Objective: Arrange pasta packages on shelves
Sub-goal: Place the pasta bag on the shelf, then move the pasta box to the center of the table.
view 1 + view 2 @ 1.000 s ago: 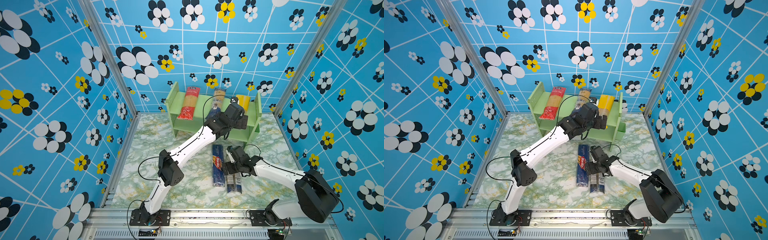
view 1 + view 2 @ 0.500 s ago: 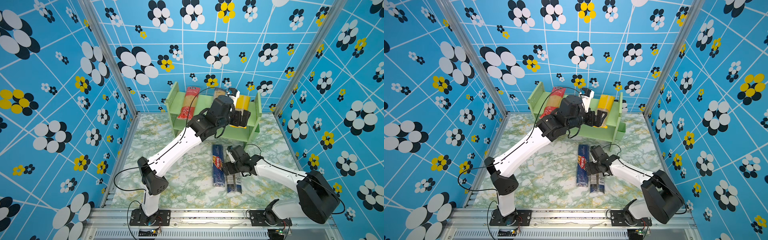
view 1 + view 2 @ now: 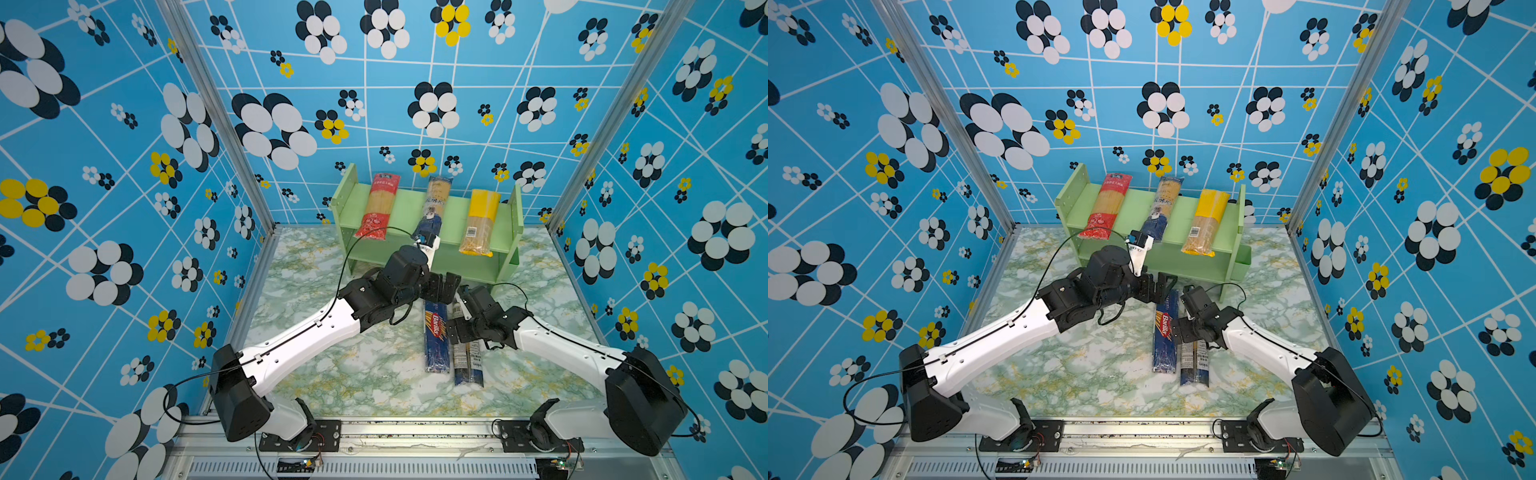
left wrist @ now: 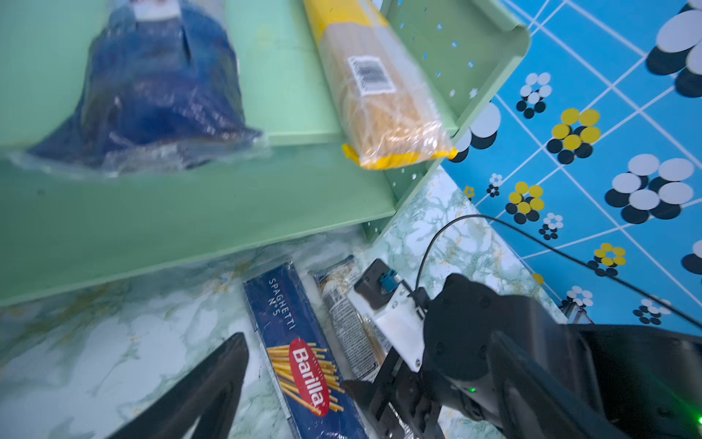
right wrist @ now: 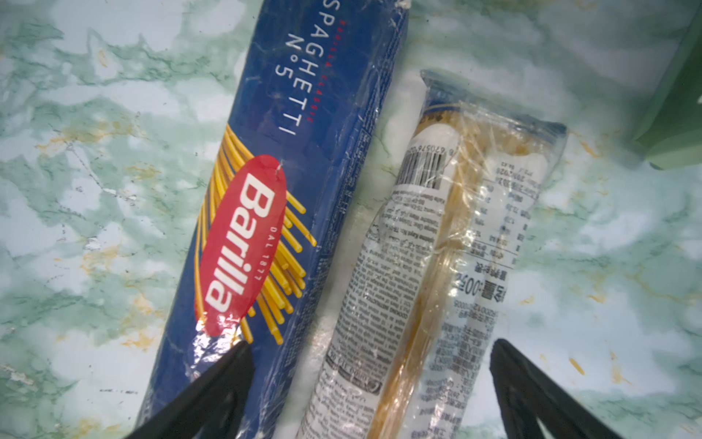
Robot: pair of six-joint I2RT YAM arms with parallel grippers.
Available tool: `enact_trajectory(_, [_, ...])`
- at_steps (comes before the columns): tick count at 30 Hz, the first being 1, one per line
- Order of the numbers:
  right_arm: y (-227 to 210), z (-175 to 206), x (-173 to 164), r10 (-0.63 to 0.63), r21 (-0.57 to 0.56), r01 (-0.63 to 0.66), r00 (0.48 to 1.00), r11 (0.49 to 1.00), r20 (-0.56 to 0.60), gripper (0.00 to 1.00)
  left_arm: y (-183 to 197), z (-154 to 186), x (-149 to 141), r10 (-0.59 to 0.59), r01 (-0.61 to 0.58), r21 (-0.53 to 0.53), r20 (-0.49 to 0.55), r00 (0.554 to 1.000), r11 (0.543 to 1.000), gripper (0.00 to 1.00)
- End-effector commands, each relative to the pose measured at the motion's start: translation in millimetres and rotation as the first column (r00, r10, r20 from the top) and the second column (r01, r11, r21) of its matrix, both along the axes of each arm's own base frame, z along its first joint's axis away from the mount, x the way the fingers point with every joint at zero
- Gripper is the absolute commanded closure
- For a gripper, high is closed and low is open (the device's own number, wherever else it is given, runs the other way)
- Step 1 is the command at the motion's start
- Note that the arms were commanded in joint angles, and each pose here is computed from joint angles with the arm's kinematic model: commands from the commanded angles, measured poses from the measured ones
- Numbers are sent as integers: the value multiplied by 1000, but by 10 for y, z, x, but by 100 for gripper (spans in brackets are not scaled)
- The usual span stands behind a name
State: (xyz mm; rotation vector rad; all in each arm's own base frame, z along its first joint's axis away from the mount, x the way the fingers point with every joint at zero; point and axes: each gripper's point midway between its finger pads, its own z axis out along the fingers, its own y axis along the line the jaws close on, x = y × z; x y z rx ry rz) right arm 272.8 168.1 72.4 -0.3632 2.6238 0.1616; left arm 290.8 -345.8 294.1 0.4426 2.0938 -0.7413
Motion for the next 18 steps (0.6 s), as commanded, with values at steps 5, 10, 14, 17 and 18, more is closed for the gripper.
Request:
enact_trajectory(5, [-198,91,36,-117,-54,119,993,991,31,1,352,-800,-115,123,-112,88,-133,983,990,1])
enact_trajectory(10, [-246,120,38,-154,-56,156,987,986,41,1,491,-1287,-198,171,-140,153,-212,962,978,1])
enact_trajectory(14, [-311,129,36,-186,-61,190,981,980,61,1,436,-1542,-252,147,-102,176,-262,954,979,1])
enact_trajectory(17, [-358,122,31,-204,-74,209,976,975,69,1,369,-1678,-277,128,-73,187,-304,944,980,1])
enact_trajectory(18, [-376,126,33,-211,-81,217,975,973,72,1,352,-1708,-280,125,-70,183,-312,942,981,1])
